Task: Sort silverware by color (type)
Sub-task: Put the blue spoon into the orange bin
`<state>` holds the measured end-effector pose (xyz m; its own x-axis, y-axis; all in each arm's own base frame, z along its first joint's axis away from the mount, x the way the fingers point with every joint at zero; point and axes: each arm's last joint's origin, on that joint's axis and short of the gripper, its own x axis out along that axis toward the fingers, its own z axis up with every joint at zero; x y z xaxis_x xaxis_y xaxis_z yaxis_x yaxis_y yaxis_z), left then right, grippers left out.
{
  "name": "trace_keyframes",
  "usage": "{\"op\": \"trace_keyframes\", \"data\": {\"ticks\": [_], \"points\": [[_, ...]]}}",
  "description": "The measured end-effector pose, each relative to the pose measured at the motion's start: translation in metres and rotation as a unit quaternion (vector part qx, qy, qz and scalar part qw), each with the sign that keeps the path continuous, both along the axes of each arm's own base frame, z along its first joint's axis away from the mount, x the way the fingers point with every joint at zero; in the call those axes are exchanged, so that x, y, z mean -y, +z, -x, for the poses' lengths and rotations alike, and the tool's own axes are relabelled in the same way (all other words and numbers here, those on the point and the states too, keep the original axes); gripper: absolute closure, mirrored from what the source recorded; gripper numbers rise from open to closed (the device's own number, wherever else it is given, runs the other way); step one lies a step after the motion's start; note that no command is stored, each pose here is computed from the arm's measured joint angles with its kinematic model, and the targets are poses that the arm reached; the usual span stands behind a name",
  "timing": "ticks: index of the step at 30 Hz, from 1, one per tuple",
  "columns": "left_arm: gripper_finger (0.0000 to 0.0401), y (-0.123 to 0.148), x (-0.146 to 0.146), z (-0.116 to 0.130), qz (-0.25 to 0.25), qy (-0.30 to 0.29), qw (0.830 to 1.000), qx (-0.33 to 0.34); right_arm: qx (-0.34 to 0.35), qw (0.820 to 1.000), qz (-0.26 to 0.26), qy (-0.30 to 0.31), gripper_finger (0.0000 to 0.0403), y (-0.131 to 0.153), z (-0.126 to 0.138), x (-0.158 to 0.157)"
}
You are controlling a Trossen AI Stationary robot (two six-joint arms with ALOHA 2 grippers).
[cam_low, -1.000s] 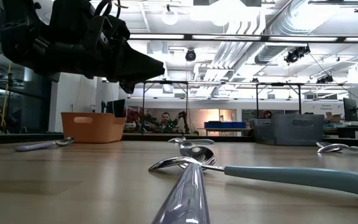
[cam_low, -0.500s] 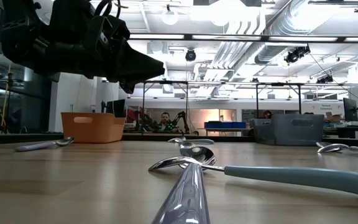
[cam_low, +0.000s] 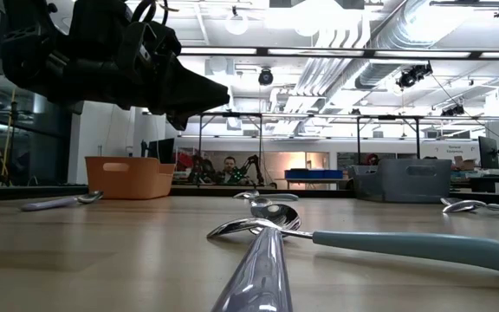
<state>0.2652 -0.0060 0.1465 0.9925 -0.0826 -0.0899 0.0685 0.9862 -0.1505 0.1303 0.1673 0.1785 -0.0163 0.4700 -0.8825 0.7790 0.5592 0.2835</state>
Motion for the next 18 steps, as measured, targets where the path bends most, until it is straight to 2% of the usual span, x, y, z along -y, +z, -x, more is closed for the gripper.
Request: {"op": "trace_keyframes", "data": {"ticks": [4, 7, 11, 14, 18], "points": [[0.0314, 0.0, 0.0, 0.0, 0.0, 0.0, 1.0, 0.0, 0.007, 1.0, 0.015, 0.016, 0.0315, 0.018, -0.005, 0.0], [0.0314, 0.0, 0.0, 0.0, 0.0, 0.0, 1.0, 0.0, 0.025, 0.998, 0.044, 0.034, 0.0339, 0.035, -0.011, 0.004], [0.0314, 0.0, 0.0, 0.0, 0.0, 0.0, 1.0, -0.001, 0.088, 0.989, 0.096, 0.064, 0.038, 0.059, -0.022, 0.01], [0.0314, -0.001, 0.0, 0.0, 0.0, -0.002, 1.0, -0.007, 0.16, 0.972, 0.145, 0.095, 0.0399, 0.075, -0.033, 0.017], [0.0314, -0.004, 0.004, 0.001, -0.002, -0.009, 1.0, -0.021, 0.242, 0.936, 0.211, 0.147, 0.0397, 0.086, -0.05, 0.029]]}}
